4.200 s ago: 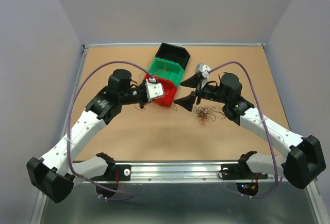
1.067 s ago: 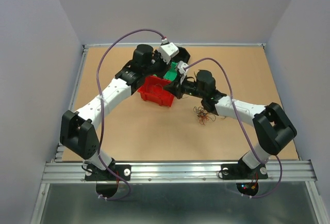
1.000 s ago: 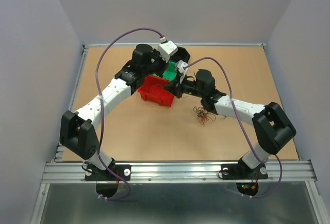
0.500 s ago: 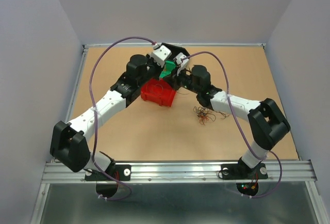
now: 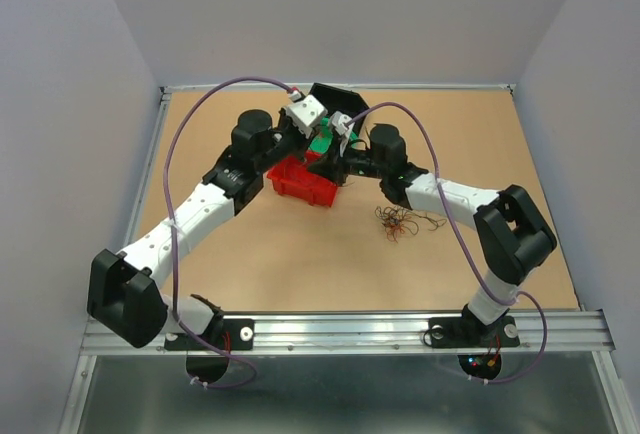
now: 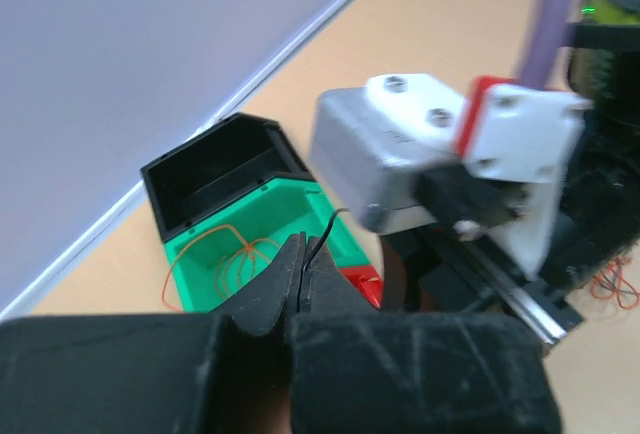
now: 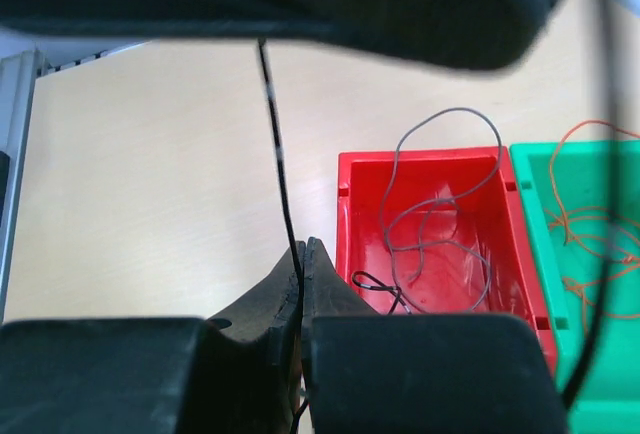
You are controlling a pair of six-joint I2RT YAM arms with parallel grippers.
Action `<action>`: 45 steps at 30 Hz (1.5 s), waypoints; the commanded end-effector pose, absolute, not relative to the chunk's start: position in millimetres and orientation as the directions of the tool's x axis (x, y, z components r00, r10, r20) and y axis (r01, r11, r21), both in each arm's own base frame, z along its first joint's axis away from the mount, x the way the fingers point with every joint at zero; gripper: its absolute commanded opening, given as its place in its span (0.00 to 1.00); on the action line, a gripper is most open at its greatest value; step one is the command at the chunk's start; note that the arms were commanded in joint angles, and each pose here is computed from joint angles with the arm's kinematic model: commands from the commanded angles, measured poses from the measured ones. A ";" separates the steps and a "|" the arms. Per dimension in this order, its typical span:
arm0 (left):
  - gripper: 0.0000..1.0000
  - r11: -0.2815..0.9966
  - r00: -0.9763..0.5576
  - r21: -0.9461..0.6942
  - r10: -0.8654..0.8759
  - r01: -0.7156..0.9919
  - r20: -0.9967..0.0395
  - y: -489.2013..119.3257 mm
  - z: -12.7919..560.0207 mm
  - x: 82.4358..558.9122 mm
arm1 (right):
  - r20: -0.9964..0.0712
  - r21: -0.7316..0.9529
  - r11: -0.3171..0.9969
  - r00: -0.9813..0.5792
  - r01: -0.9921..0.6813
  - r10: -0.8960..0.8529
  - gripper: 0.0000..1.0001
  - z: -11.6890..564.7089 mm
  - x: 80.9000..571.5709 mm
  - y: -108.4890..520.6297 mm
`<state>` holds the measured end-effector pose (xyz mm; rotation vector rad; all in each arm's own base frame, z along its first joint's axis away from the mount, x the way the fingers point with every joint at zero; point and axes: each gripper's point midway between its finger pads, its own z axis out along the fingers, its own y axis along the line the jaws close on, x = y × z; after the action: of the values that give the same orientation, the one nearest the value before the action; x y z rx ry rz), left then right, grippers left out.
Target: Untangle the cables
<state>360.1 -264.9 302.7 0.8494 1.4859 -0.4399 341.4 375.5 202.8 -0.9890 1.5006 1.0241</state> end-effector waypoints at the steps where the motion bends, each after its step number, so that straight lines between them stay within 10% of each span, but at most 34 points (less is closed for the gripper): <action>1: 0.00 0.833 0.140 0.153 0.092 0.532 -0.986 -216.1 359.6 382.8 | -0.997 0.029 0.293 -0.047 -0.956 -0.055 0.01 225.6 338.4 367.7; 14: 0.00 0.872 0.190 0.046 -0.054 0.487 -0.980 -164.2 383.5 381.3 | -0.989 0.144 0.646 -0.137 -0.750 0.061 0.01 230.1 406.0 320.4; 25: 0.00 0.750 0.146 0.076 -0.027 0.657 -0.989 -200.3 364.0 375.5 | -0.994 0.105 0.450 -0.087 -0.887 0.062 0.14 236.3 376.3 337.7; 30: 0.00 0.740 0.113 0.063 -0.018 0.669 -0.993 -206.5 357.3 381.3 | -0.997 0.080 0.367 -0.067 -0.927 0.046 0.39 236.0 360.9 342.8; 36: 0.00 0.732 0.097 0.061 -0.008 0.679 -0.995 -212.0 352.9 381.8 | -0.998 0.053 0.341 -0.036 -0.939 0.055 0.97 238.7 349.9 340.9; 45: 0.00 0.743 0.103 0.068 -0.001 0.666 -0.995 -209.7 357.2 380.9 | -0.998 0.055 0.504 -0.027 -0.862 0.063 1.00 239.1 368.9 321.7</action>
<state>381.9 -213.3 316.2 0.6038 1.5078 -0.5696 359.5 335.9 211.3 -0.8345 1.4749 0.9555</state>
